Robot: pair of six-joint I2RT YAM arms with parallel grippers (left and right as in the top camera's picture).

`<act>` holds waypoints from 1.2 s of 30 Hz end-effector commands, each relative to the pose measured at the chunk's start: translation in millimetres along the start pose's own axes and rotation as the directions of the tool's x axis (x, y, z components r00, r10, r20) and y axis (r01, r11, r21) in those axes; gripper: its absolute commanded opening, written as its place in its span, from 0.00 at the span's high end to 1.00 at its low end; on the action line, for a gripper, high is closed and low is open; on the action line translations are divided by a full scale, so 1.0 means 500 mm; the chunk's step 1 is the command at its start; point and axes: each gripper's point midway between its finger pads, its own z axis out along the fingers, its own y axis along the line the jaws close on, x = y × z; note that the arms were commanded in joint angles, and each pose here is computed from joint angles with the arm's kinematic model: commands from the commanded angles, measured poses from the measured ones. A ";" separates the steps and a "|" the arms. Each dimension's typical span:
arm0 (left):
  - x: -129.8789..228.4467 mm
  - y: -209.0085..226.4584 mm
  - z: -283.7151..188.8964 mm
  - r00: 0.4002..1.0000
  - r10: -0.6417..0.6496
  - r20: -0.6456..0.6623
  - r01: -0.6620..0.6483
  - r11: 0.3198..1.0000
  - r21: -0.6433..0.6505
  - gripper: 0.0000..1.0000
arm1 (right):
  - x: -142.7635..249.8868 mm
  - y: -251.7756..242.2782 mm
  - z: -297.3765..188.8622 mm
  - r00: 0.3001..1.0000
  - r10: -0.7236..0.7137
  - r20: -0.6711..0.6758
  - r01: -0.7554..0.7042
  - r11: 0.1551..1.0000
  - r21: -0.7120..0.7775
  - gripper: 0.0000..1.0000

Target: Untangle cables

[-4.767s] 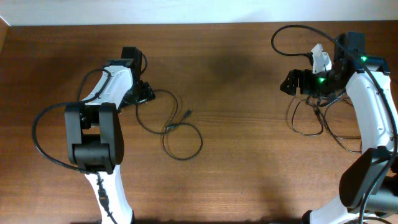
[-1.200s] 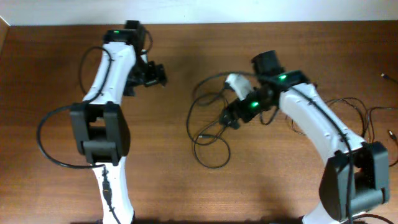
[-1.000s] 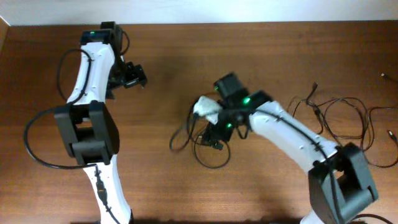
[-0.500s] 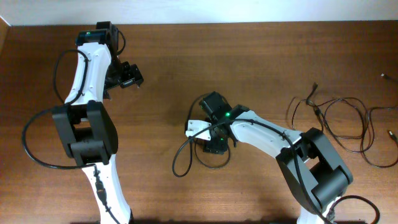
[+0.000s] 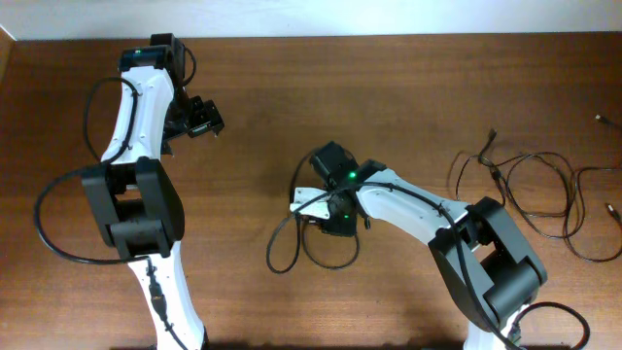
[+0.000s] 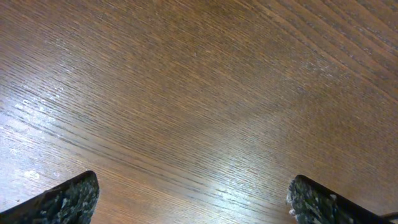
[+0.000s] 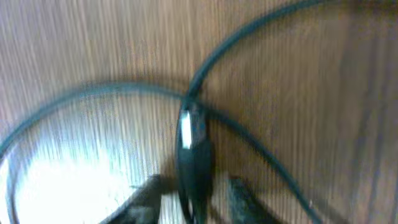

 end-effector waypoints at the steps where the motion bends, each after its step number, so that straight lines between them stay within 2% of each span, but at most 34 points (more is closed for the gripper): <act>1: -0.007 0.004 -0.007 1.000 -0.012 0.018 0.012 1.000 -0.008 0.01 | -0.014 -0.025 -0.034 1.000 0.020 -0.017 -0.019 0.999 0.039 0.54; 3: -0.007 0.004 -0.007 1.000 -0.012 0.017 0.012 1.000 -0.008 0.01 | -0.020 -0.023 -0.043 1.000 0.019 -0.009 -0.019 0.999 0.033 0.37; 6: -0.007 0.004 -0.007 1.000 -0.012 0.018 0.012 1.000 -0.008 0.01 | -0.017 -0.021 -0.040 1.000 0.016 -0.014 -0.015 1.000 0.027 0.29; 13: -0.007 0.004 -0.007 1.000 -0.012 0.018 0.012 1.000 -0.008 0.01 | -0.023 -0.035 -0.018 0.999 -0.047 -0.006 0.047 0.998 0.043 0.21; 18: -0.007 0.004 -0.007 1.000 -0.012 0.018 0.012 1.000 -0.008 0.01 | 0.003 -0.048 0.026 0.999 -0.022 -0.037 0.023 0.999 0.031 0.23; 21: -0.007 0.004 -0.007 1.000 -0.012 0.018 0.012 1.000 -0.008 0.01 | 0.044 -0.033 0.045 0.995 0.011 -0.095 -0.014 0.999 -0.029 0.32; 23: -0.007 0.004 -0.007 1.000 -0.012 0.018 0.012 1.000 -0.008 0.01 | 0.059 -0.018 0.047 0.992 0.019 -0.123 -0.026 0.998 -0.063 0.51; 26: -0.007 0.004 -0.007 1.000 -0.012 0.018 0.012 1.000 -0.008 0.01 | 0.070 -0.005 0.044 0.989 0.029 -0.146 -0.042 0.995 -0.086 0.56; 29: -0.007 0.004 -0.007 1.000 -0.012 0.018 0.012 1.000 -0.008 0.01 | 0.061 0.010 0.044 0.992 0.033 -0.121 -0.048 0.991 -0.126 0.71; 31: -0.007 0.004 -0.007 1.000 -0.012 0.018 0.012 1.000 -0.008 0.01 | 0.053 0.016 0.044 0.995 0.036 -0.098 -0.051 0.988 -0.146 0.74; 32: -0.007 0.004 -0.007 1.000 -0.012 0.018 0.012 1.000 -0.008 0.01 | 0.052 0.018 0.044 0.995 0.037 -0.094 -0.051 0.987 -0.149 0.88; 33: -0.007 0.004 -0.007 1.000 -0.012 0.018 0.012 1.000 -0.008 0.01 | 0.052 0.017 0.044 0.995 0.037 -0.094 -0.051 0.988 -0.149 0.96; 36: -0.007 0.004 -0.007 1.000 -0.012 0.018 0.012 1.000 -0.008 0.01 | 0.025 -0.004 0.012 0.991 0.115 -0.073 -0.123 0.987 -0.107 0.96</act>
